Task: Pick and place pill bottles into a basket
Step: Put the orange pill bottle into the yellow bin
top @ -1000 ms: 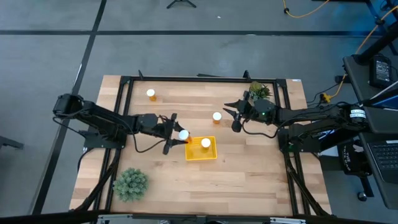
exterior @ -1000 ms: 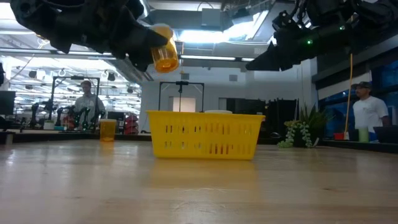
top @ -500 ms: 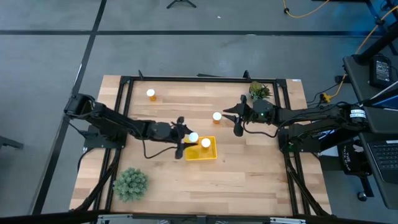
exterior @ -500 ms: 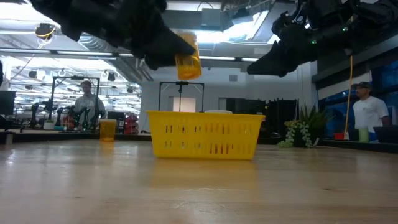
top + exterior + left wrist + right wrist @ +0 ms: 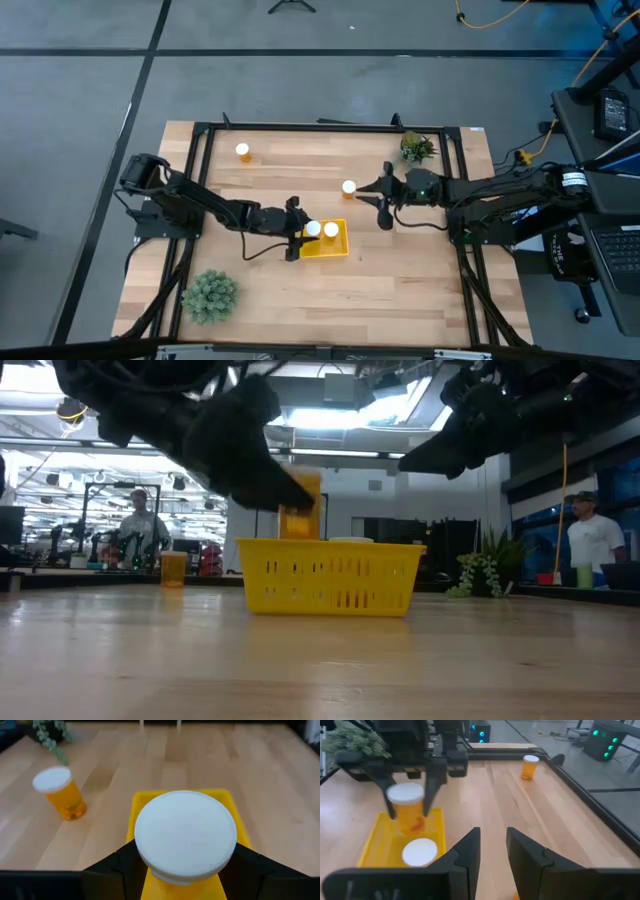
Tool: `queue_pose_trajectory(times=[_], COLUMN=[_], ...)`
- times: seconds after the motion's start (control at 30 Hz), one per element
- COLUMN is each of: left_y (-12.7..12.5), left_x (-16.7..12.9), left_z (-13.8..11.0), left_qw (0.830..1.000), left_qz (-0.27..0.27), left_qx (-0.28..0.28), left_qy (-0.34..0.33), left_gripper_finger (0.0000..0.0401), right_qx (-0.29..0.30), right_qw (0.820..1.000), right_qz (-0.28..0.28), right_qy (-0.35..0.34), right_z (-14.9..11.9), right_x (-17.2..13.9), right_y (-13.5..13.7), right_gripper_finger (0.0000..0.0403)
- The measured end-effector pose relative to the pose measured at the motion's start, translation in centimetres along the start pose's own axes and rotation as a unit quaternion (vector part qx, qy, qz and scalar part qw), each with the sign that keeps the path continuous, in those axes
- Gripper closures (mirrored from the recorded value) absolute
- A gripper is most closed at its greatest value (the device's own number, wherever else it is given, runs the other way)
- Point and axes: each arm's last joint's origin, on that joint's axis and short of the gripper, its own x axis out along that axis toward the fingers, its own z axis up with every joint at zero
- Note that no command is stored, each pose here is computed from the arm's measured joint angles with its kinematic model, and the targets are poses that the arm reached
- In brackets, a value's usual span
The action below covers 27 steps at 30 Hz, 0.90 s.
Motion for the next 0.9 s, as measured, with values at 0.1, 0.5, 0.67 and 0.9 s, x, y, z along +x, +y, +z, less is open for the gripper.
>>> queue_pose_trajectory(times=[0.1, 0.5, 0.67, 0.9], left_y=[0.0, 0.2, 0.2, 0.3], left_x=[0.7, 1.7, 1.7, 1.7], left_z=[-0.7, -1.7, -1.5, -1.6], left_qw=[1.0, 1.0, 1.0, 0.999], left_qz=[0.01, 0.016, 0.016, 0.037], left_qx=[0.002, 0.007, 0.018, 0.019], left_qy=[0.008, 0.012, 0.006, 0.01], left_gripper_finger=[0.0201, 0.0201, 0.0201, 0.0201], right_qx=[0.0, -0.001, 0.0, 0.001], right_qw=[1.0, 1.0, 1.0, 1.0], right_qz=[0.001, 0.001, 0.001, 0.001], right_qy=[0.0, 0.001, 0.001, 0.002], right_z=[0.0, 0.0, 0.0, 0.0], right_x=[0.0, 0.0, 0.0, 0.0], right_y=[0.1, 0.1, 0.1, 0.1], right_gripper_finger=[0.0304, 0.0304, 0.0304, 0.0304])
